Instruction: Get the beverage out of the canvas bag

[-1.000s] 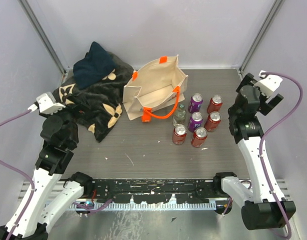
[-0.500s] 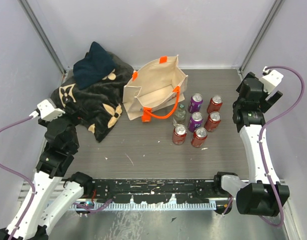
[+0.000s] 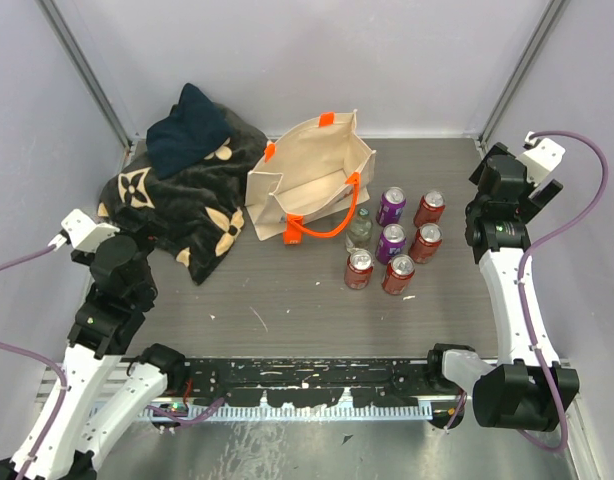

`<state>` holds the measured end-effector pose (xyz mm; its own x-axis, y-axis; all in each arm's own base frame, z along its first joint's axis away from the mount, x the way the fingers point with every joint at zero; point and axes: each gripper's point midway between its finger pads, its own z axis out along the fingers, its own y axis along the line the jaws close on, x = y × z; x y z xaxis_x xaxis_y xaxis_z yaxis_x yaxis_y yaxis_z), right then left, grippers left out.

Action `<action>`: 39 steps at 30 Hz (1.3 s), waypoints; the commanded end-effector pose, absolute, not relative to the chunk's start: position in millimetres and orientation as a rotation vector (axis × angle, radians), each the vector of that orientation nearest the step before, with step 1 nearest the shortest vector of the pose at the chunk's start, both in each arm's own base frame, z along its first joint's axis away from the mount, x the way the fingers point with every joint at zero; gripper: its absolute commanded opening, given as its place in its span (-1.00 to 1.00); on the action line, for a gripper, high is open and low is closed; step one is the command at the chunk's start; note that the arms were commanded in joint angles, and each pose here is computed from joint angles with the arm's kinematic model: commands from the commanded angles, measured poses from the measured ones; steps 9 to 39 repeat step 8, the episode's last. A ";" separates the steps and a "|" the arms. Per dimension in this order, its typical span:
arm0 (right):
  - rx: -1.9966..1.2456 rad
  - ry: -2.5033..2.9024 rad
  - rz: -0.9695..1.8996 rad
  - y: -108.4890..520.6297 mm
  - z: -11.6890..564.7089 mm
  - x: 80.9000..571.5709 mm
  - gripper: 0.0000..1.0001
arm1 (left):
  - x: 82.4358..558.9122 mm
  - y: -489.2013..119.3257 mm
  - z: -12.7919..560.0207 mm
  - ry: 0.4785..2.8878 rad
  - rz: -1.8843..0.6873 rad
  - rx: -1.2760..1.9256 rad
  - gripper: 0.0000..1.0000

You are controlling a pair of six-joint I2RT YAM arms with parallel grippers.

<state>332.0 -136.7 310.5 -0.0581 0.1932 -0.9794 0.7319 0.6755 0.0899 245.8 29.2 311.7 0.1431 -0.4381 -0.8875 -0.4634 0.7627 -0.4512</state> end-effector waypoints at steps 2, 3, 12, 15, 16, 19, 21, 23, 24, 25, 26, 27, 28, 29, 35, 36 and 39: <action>0.790 1.516 -0.458 -134.7 336.7 334.7 1.00 | 243.7 37.5 319.7 1.399 0.016 -0.841 0.96; 0.790 1.518 -0.454 -134.1 335.4 335.9 1.00 | 244.4 37.8 319.2 1.405 0.027 -0.839 0.96; 0.790 1.516 -0.446 -133.5 336.3 337.6 1.00 | 249.8 36.9 315.8 1.440 0.070 -0.825 0.96; 0.790 1.516 -0.446 -133.5 336.3 337.6 1.00 | 249.8 36.9 315.8 1.440 0.070 -0.825 0.96; 0.790 1.516 -0.446 -133.5 336.3 337.6 1.00 | 249.8 36.9 315.8 1.440 0.070 -0.825 0.96; 0.790 1.516 -0.446 -133.5 336.3 337.6 1.00 | 249.8 36.9 315.8 1.440 0.070 -0.825 0.96; 0.790 1.516 -0.446 -133.5 336.3 337.6 1.00 | 249.8 36.9 315.8 1.440 0.070 -0.825 0.96; 0.790 1.516 -0.446 -133.5 336.3 337.6 1.00 | 249.8 36.9 315.8 1.440 0.070 -0.825 0.96; 0.790 1.516 -0.446 -133.5 336.3 337.6 1.00 | 249.8 36.9 315.8 1.440 0.070 -0.825 0.96; 0.790 1.516 -0.446 -133.5 336.3 337.6 1.00 | 249.8 36.9 315.8 1.440 0.070 -0.825 0.96; 0.790 1.516 -0.446 -133.5 336.3 337.6 1.00 | 249.8 36.9 315.8 1.440 0.070 -0.825 0.96; 0.790 1.516 -0.446 -133.5 336.3 337.6 1.00 | 249.8 36.9 315.8 1.440 0.070 -0.825 0.96; 0.790 1.516 -0.446 -133.5 336.3 337.6 1.00 | 249.8 36.9 315.8 1.440 0.070 -0.825 0.96; 0.790 1.516 -0.446 -133.5 336.3 337.6 1.00 | 249.8 36.9 315.8 1.440 0.070 -0.825 0.96; 0.790 1.516 -0.446 -133.5 336.3 337.6 1.00 | 249.8 36.9 315.8 1.440 0.070 -0.825 0.96; 0.790 1.516 -0.446 -133.5 336.3 337.6 1.00 | 249.8 36.9 315.8 1.440 0.070 -0.825 0.96; 0.790 1.516 -0.446 -133.5 336.3 337.6 1.00 | 249.8 36.9 315.8 1.440 0.070 -0.825 0.96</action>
